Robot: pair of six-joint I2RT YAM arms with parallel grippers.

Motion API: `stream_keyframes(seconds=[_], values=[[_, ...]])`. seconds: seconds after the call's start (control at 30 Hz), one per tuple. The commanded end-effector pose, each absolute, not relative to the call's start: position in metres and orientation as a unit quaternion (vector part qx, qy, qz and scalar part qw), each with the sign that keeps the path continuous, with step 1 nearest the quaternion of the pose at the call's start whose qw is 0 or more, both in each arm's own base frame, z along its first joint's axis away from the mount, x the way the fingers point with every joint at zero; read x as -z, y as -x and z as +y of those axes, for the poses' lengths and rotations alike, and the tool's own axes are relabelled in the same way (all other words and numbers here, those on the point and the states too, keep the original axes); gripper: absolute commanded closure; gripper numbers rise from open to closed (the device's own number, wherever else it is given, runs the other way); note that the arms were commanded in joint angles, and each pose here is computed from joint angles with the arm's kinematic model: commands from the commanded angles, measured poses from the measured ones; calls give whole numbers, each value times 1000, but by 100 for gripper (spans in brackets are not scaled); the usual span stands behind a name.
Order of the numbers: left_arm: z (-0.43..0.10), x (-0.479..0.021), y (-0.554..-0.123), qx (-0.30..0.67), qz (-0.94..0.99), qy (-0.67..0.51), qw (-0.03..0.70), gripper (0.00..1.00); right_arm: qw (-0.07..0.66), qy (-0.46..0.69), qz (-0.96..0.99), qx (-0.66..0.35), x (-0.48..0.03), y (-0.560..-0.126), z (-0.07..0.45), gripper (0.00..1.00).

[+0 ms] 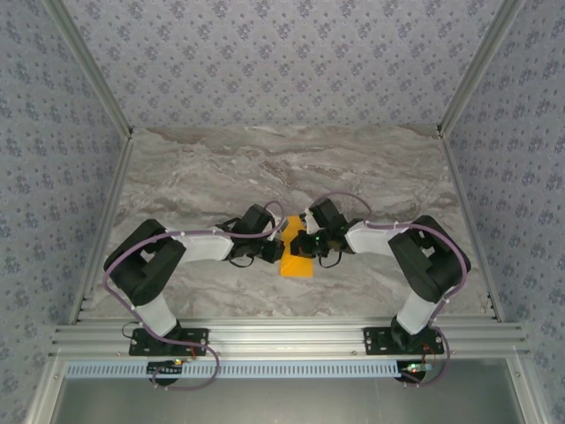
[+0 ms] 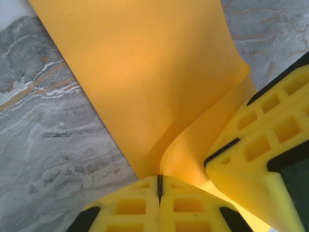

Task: Fold a paper plane with a square sheet of paper (fold left side to right side)
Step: Fold the triangle a second time at the center of the table.

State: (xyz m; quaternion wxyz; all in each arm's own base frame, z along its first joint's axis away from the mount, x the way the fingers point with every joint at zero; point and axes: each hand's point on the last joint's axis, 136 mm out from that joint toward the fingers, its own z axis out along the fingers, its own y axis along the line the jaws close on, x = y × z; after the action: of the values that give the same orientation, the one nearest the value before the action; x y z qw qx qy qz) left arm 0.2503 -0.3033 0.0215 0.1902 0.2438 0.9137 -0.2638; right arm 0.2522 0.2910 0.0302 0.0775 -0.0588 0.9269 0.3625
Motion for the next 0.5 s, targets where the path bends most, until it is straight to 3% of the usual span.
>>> stream_keyframes(seconds=[0.0,0.47], values=[[-297,-10,-247,243,922,-250,170,100,72,64,935,-342,-21,-249,287,98],[-298,-8,-247,241,922,-254,167,100,49,51,947,-314,-2,-241,276,98]])
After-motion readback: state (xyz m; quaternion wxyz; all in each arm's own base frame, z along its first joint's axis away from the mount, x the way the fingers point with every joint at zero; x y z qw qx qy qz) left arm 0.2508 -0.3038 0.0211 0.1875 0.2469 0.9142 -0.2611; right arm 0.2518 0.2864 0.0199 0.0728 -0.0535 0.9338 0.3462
